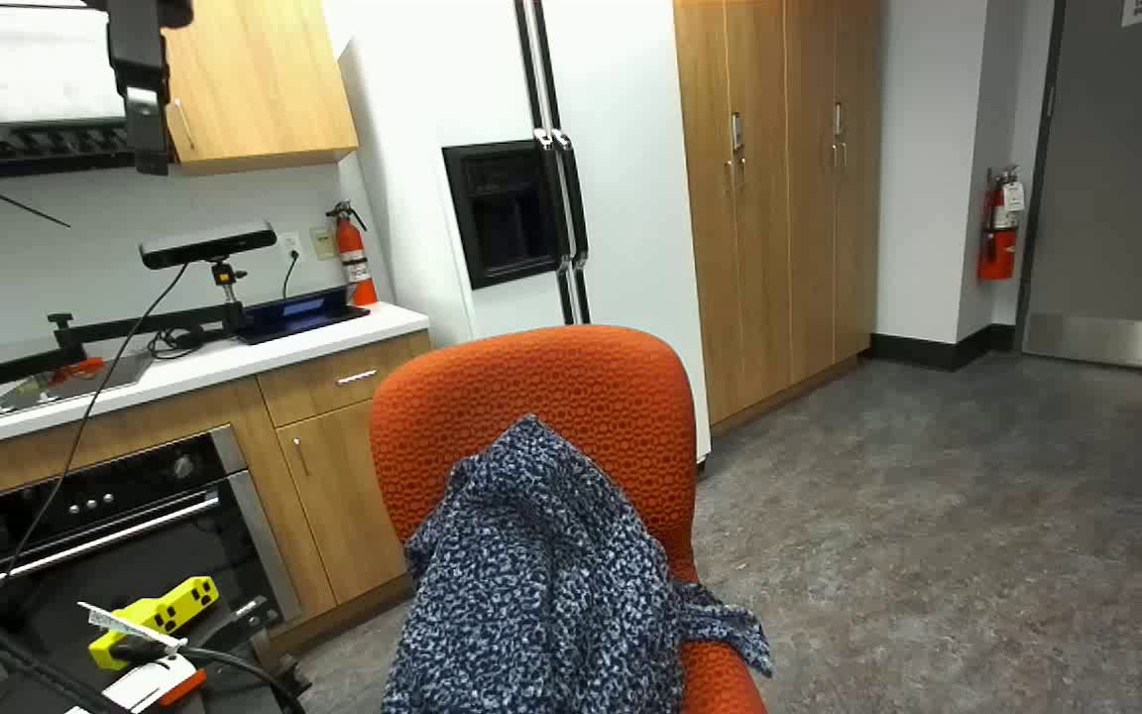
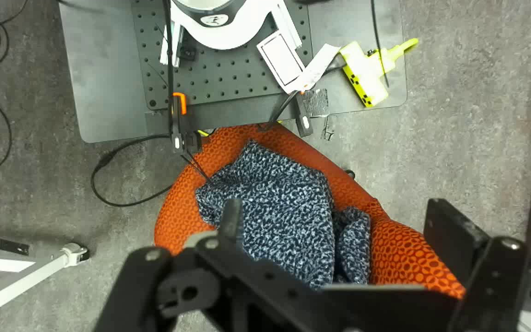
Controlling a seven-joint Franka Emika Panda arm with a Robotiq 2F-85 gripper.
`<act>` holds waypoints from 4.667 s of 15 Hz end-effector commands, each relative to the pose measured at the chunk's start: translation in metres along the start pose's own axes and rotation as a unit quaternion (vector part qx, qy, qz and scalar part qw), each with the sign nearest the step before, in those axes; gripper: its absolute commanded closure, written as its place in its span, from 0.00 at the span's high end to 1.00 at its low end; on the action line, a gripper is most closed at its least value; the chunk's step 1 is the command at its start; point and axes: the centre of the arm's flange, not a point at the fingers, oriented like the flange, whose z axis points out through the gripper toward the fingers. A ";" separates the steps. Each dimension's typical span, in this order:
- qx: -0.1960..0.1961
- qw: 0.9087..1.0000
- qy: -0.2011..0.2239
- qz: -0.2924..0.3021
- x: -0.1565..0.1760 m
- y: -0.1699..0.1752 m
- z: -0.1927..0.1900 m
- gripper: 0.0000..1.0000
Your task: Hang the fleece on the head rest of the armchair
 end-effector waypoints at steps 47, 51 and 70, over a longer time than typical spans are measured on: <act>-0.014 0.991 0.130 0.041 0.128 0.006 0.042 1.00; 0.002 0.990 0.133 0.048 0.166 -0.012 0.069 1.00; 0.032 0.990 0.123 0.057 0.238 0.000 0.133 1.00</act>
